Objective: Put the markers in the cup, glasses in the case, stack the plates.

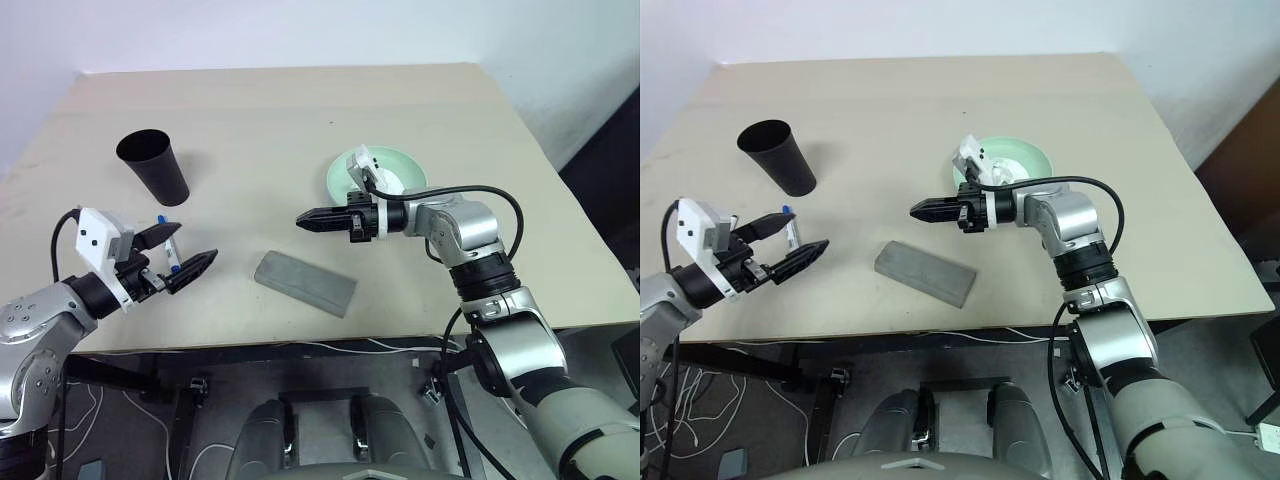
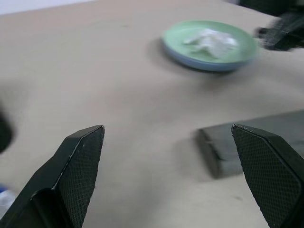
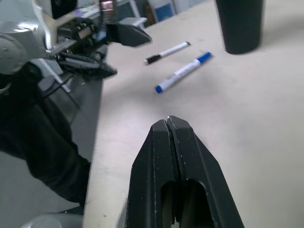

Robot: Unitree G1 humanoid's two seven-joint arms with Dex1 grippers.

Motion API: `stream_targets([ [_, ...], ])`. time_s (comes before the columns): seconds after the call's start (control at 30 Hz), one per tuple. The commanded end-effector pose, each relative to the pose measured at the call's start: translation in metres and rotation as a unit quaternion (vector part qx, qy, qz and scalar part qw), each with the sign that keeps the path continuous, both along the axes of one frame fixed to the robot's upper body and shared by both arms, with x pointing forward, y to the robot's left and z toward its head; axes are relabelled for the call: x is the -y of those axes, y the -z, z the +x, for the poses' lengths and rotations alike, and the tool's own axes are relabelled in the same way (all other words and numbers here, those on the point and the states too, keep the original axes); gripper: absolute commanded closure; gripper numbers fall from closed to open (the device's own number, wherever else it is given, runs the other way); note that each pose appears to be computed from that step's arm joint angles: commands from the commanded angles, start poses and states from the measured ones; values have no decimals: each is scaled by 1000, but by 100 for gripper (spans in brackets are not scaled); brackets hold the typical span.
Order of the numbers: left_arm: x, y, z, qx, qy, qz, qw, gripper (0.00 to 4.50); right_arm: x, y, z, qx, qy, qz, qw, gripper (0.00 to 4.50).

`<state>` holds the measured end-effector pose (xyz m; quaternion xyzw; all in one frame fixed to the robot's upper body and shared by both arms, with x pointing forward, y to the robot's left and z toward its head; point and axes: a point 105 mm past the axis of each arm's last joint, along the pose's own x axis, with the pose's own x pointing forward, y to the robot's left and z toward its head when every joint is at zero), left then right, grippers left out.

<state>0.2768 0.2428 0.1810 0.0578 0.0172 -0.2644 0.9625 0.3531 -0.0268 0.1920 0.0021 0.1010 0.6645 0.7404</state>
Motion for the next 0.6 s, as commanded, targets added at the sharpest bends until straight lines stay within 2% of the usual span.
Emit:
stream_targets([
  [0.03, -20, -14, 3, 27, -68, -5, 997, 0, 0, -14, 2, 32, 5, 10, 999, 447],
  [0.17, -30, -16, -2, 34, -111, -2, 993, 0, 0, -15, 3, 35, 10, 11, 999, 447],
  [0.27, -35, -17, -8, 33, -122, -2, 992, 0, 1, -17, 5, 35, 15, 14, 999, 392],
  [0.43, -49, -22, -17, 41, -163, -4, 986, 0, 2, -19, 11, 46, 23, 12, 999, 225],
  [0.6, -87, -32, -17, 54, -268, 13, 962, 0, -1, -24, 24, 63, 46, 9, 997, 55],
])
